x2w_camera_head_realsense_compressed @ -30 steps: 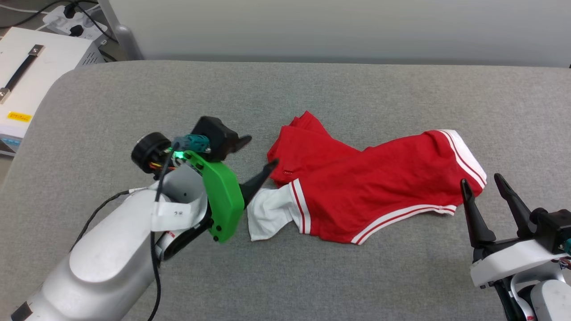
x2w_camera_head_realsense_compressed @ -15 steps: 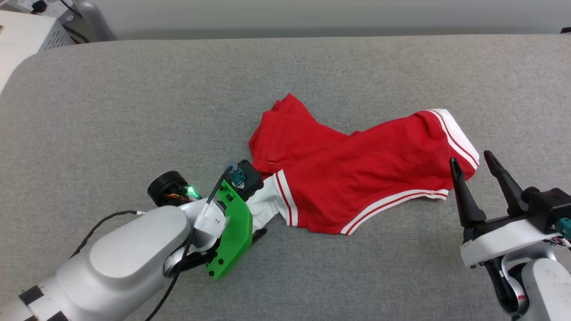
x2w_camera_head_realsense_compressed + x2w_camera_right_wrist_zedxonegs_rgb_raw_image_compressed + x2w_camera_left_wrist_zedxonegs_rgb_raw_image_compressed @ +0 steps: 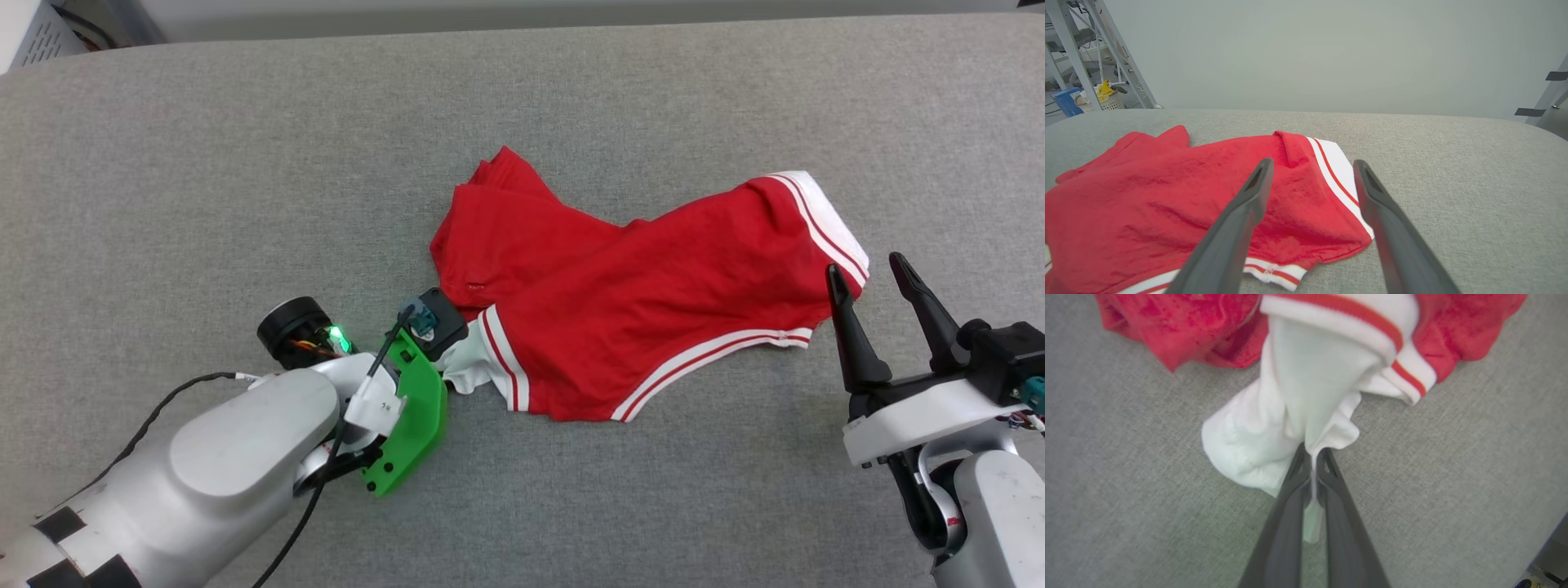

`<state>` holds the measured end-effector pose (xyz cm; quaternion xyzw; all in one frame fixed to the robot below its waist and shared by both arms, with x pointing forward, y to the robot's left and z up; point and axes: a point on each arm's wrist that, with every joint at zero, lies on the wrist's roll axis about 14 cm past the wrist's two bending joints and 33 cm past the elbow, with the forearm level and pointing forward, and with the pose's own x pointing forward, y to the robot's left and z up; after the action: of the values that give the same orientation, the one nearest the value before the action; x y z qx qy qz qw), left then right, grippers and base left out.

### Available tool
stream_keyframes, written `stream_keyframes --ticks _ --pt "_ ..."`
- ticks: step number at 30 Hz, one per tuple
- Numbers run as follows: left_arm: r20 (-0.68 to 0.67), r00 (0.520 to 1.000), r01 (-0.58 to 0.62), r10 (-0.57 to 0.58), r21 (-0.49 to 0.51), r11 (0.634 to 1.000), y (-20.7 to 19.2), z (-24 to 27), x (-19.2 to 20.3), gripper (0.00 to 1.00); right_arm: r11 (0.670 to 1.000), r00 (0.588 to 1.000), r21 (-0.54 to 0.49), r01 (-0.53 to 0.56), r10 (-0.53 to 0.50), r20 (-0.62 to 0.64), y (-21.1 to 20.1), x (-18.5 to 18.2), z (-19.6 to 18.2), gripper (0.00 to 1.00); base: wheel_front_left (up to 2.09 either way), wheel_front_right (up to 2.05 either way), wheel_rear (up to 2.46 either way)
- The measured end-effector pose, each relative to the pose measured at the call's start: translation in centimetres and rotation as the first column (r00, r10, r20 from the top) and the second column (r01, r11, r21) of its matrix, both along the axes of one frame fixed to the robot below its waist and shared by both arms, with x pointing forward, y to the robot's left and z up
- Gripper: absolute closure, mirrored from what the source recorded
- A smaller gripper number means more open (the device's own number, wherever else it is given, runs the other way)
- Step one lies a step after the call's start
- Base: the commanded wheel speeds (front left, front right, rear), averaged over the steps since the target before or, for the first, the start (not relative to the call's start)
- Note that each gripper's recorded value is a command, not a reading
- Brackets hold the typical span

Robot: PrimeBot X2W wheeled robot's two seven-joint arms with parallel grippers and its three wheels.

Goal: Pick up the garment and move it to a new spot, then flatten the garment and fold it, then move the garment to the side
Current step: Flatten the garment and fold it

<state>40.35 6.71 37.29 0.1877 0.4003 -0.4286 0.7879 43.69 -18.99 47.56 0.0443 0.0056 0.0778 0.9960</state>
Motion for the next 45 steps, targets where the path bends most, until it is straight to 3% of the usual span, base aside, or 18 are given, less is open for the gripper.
stream_keyframes --ticks 8,15,22,23,24,30,38,41,45 --pt "0.163 0.979 -0.123 0.122 -0.007 0.992 6.0 3.0 1.6 1.00 1.000 1.000 -0.006 0.024 -0.024 0.019 -1.0 -0.8 0.9 0.00 0.00 0.00 0.00" --pt "0.154 0.946 -0.298 0.286 0.064 0.952 13.3 2.3 -0.3 1.00 0.999 0.998 -0.014 0.029 -0.028 0.059 -1.4 -0.7 2.3 0.00 0.00 0.00 0.00" --pt "0.107 0.920 -0.386 0.378 0.065 0.920 15.0 0.1 -2.3 1.00 1.000 0.999 -0.018 0.021 -0.020 0.044 -1.3 -1.1 2.2 0.00 0.00 0.00 0.00" --pt "0.115 0.915 -0.395 0.388 0.051 0.917 14.9 0.1 -2.3 0.82 1.000 0.999 -0.020 0.020 -0.019 0.038 -1.3 -1.2 2.1 0.00 0.00 0.00 0.00" --pt "0.126 0.907 -0.408 0.401 0.025 0.913 14.7 0.2 -2.2 0.00 1.000 0.999 -0.024 0.017 -0.016 0.034 -1.2 -1.3 2.1 0.00 0.00 0.00 0.00" --pt "0.279 0.816 -0.485 0.506 -0.145 0.863 14.5 3.2 -0.6 0.00 0.998 0.998 -0.063 -0.015 0.019 0.061 -1.3 -1.2 3.9 0.00 0.00 0.00 0.00" --pt "0.414 0.623 -0.564 0.664 -0.351 0.747 15.9 7.4 -1.6 0.00 0.979 0.986 -0.164 -0.124 0.140 0.092 0.3 1.2 8.6 0.00 0.00 0.00 0.00" --pt "0.435 0.548 -0.591 0.714 -0.402 0.699 16.5 8.7 -2.4 0.00 0.961 0.978 -0.201 -0.192 0.203 0.038 1.6 2.0 9.2 0.00 0.00 0.00 0.00" --pt "0.477 0.447 -0.599 0.757 -0.469 0.649 17.3 11.3 -2.6 0.00 0.912 0.944 -0.247 -0.327 0.303 -0.132 4.1 2.2 7.9 0.00 0.00 0.00 0.00"
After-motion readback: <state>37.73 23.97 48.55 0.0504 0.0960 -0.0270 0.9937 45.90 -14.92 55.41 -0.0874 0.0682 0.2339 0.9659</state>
